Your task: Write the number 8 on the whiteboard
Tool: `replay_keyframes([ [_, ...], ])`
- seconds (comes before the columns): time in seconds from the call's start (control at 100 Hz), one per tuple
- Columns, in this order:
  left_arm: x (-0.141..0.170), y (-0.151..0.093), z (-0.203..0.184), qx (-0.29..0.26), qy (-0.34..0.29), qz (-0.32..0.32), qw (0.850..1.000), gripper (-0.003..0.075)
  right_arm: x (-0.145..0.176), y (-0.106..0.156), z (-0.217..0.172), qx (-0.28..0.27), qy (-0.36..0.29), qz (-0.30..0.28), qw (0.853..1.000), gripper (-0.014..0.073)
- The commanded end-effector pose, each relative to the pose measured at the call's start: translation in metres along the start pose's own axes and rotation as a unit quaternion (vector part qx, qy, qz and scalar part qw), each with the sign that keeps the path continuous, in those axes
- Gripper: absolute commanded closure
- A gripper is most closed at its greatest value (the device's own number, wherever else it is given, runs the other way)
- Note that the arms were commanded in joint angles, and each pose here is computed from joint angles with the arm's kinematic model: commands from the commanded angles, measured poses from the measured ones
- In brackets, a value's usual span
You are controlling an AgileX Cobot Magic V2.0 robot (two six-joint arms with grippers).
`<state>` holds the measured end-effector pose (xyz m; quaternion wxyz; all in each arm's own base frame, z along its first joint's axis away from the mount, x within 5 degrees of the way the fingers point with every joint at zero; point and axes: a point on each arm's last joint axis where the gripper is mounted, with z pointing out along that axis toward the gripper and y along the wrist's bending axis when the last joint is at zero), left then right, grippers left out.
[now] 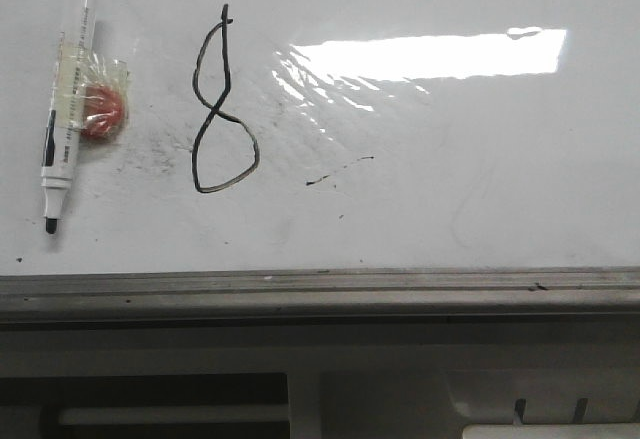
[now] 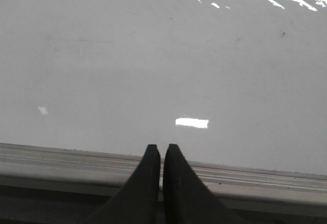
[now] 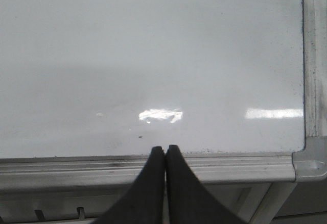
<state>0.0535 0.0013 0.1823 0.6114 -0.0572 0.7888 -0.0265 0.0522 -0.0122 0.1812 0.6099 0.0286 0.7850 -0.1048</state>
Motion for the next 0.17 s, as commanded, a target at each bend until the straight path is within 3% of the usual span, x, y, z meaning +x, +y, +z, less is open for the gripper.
replay_keyframes([
  [0.0, 0.0055, 0.0009, 0.0013, 0.001, -0.020, -0.003, 1.000, 0.0741, 0.0015, -0.0001, -0.0002, 0.005, -0.014, -0.005, 1.000, 0.0658],
  [0.16, 0.0055, 0.0009, 0.0013, 0.001, -0.020, -0.003, 1.000, 0.0741, 0.0015, -0.0001, -0.0002, 0.005, -0.014, -0.005, 1.000, 0.0658],
])
